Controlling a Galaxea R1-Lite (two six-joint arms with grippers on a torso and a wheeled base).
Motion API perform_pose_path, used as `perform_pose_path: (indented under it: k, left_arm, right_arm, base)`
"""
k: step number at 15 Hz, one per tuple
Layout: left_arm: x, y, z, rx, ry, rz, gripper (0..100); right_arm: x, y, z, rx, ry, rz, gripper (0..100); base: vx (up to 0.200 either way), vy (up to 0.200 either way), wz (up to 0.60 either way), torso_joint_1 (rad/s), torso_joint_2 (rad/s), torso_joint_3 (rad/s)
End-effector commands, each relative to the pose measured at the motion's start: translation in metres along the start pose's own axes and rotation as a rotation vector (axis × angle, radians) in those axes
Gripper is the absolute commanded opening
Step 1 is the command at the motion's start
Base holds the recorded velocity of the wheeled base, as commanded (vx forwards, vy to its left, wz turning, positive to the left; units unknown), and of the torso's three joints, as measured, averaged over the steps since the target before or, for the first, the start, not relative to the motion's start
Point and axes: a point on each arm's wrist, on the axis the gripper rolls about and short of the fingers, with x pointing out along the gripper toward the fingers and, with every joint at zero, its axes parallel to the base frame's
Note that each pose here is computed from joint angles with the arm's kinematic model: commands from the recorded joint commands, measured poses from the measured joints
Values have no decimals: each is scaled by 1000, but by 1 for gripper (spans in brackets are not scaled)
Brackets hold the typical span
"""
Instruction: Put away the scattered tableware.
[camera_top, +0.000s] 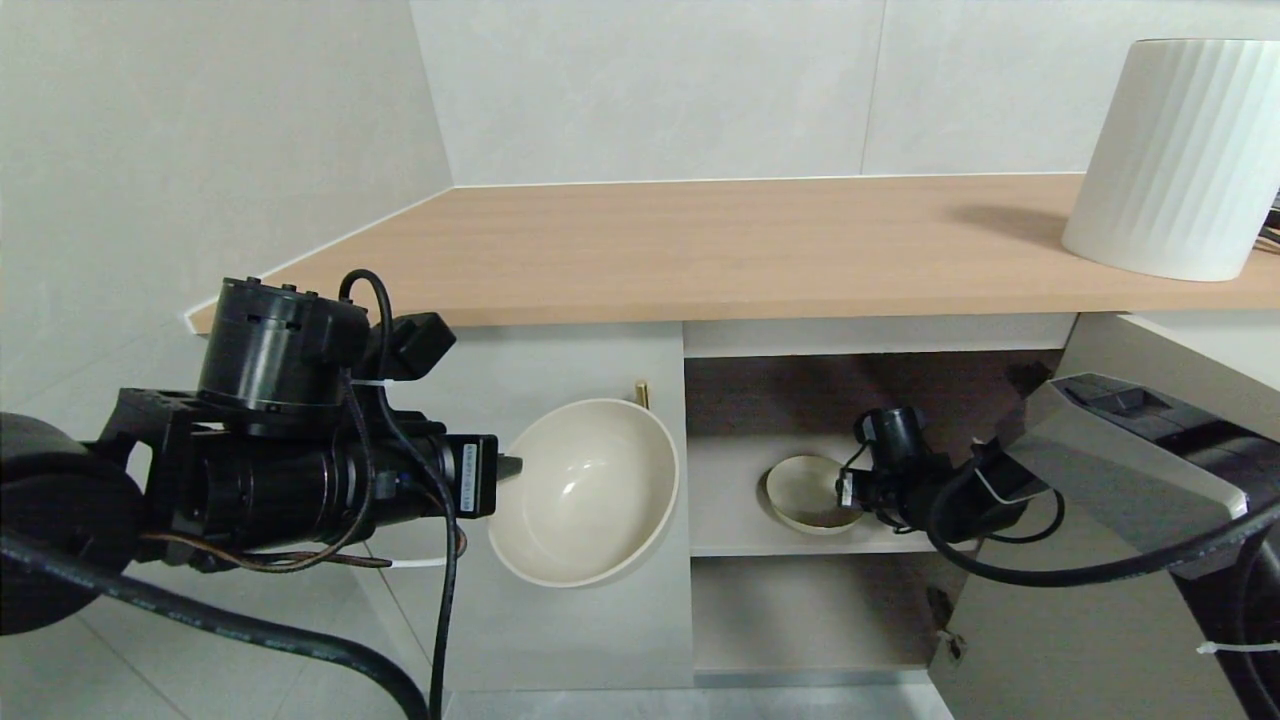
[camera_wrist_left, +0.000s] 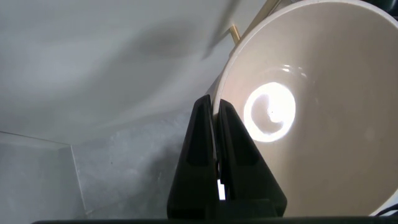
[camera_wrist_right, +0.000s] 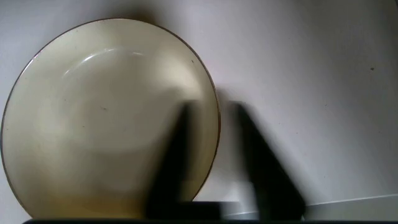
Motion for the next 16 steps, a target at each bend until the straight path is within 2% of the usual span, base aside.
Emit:
perform_pose_path:
  k: [1,3,5,7,8,10,11,12,14,16]
  left_arm:
    - [0,0,0,-1,0,1,0]
    - [1,0,0,0,2,-1,0]
    - [9,-3,-5,8,33,-1,0]
    - [18,-8,-14,22,77,-10,0]
    - [28,-13,-23,36,122,-15,0]
    - [42,-17,-34,46,181,-8,0]
    - [57,-19,-46,44,237,8,0]
    - [66,-20,-53,43,270,34,0]
    - [85,-25,-68,53,306,120,0]
    - [97,-27,-77,69,331,151,0]
  right_arm:
    - [-2,0,2,2,-4,2,100]
    - [-5,1,4,2,-8,5,100]
    - [-28,4,6,-17,-2,26,100]
    - [-54,15,4,-55,17,84,100]
    - [-78,25,-2,-117,38,155,100]
    - [-107,35,-8,-179,53,226,100]
    - [-132,42,-12,-227,53,281,100]
    - [-147,45,-10,-244,40,310,100]
    - [-178,49,-8,-265,28,392,100]
    - [-204,50,-7,-290,40,460,100]
  base:
    - [0,0,0,0,0,0]
    - [0,0,0,0,0,0]
    - [0,0,0,0,0,0]
    - [0,0,0,0,0,0]
    - [0,0,0,0,0,0]
    - [0,0,0,0,0,0]
    - [0,0,0,0,0,0]
    - [0,0,0,0,0,0]
    - [0,0,0,0,0,0]
    - [0,0,0,0,0,0]
